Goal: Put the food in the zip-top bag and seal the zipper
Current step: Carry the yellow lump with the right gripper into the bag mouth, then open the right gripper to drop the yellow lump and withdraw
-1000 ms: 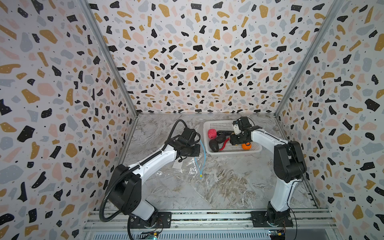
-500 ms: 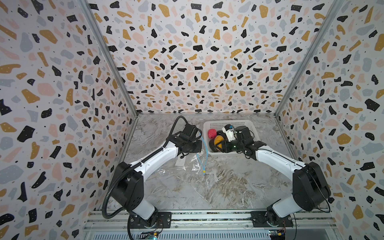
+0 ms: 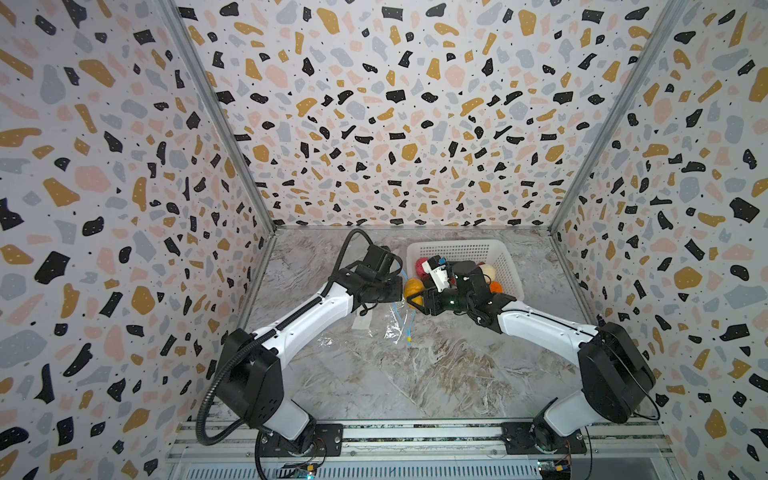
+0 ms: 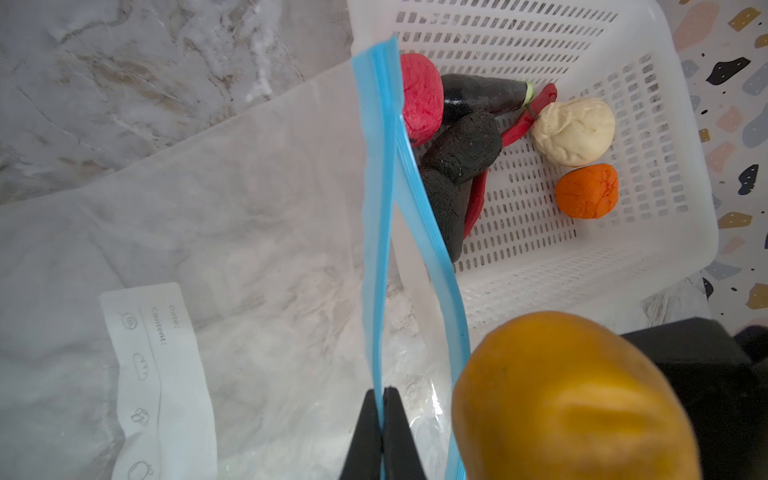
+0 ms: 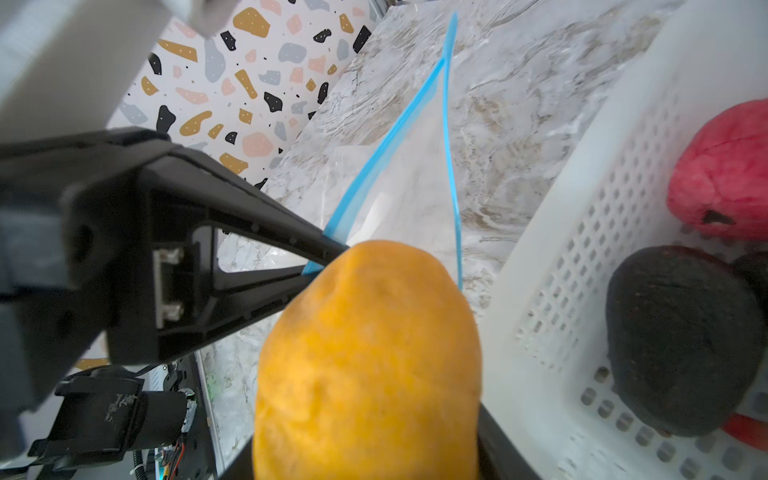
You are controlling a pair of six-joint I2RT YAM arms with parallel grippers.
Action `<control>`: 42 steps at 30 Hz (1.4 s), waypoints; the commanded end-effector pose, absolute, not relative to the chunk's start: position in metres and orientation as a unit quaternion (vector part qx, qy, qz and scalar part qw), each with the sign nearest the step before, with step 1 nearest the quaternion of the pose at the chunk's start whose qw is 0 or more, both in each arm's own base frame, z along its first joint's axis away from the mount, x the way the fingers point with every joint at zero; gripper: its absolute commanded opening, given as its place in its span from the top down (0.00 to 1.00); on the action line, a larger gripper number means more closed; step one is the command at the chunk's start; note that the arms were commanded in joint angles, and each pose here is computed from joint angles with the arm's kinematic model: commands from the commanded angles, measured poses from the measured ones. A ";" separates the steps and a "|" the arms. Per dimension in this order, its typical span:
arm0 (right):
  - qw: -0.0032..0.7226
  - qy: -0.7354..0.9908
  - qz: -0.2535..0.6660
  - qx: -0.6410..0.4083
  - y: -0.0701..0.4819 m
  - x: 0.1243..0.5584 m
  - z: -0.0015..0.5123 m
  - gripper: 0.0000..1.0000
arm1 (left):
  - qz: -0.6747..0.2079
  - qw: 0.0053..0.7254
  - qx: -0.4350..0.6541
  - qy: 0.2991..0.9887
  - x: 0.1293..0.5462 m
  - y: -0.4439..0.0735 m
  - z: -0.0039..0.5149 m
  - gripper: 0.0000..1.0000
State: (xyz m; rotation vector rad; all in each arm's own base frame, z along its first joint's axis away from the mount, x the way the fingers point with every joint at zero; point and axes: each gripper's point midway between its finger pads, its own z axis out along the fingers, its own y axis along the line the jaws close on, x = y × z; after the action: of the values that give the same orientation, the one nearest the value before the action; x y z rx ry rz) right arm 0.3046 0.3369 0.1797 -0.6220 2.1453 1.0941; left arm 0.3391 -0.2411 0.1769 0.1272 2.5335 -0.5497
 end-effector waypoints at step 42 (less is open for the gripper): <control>0.259 0.825 0.424 -0.271 0.369 0.306 0.155 0.27 | -0.301 0.297 -0.005 0.906 0.321 -0.242 0.206 1.00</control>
State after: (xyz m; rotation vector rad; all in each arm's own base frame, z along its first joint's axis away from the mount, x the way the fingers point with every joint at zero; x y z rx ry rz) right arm 0.3008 0.3705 0.1450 -0.7300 2.2459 1.1848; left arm 0.3181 -0.2419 0.1974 -0.0069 2.4499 -0.7673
